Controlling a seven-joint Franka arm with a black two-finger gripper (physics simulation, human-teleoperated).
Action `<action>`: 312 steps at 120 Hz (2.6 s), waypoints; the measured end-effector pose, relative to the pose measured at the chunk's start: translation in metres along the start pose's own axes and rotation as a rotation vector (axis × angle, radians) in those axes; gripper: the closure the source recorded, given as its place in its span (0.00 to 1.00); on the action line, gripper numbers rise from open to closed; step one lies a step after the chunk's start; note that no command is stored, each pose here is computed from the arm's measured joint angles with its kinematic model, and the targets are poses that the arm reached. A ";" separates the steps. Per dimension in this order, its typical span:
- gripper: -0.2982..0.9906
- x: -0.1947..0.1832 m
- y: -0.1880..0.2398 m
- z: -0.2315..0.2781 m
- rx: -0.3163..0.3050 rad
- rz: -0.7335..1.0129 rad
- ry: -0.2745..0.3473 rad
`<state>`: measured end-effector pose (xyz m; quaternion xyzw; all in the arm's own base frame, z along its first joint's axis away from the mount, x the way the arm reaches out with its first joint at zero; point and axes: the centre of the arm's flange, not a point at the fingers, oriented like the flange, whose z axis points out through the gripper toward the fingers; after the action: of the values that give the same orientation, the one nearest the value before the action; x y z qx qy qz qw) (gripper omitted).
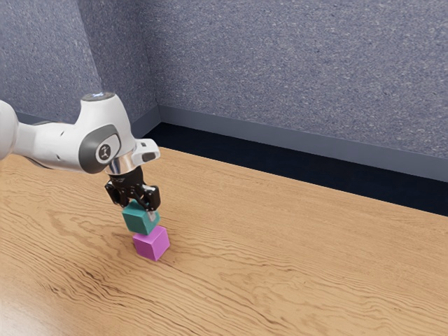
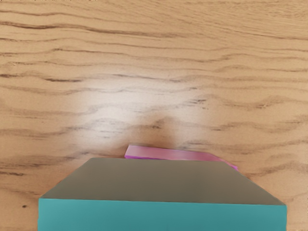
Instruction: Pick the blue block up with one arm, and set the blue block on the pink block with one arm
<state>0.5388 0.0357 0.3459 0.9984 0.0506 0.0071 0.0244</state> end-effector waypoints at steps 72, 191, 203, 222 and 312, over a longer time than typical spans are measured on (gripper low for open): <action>0.48 -0.006 0.005 0.006 0.000 0.105 -0.015; 0.48 -0.008 0.009 0.009 -0.003 0.040 -0.023; 0.48 -0.009 0.009 0.009 -0.002 0.035 -0.023; 0.48 -0.008 0.009 0.011 -0.001 0.030 -0.025; 0.48 0.001 0.005 0.008 0.013 0.029 -0.012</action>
<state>0.5400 0.0300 0.3386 0.9992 0.0363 0.0013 0.0179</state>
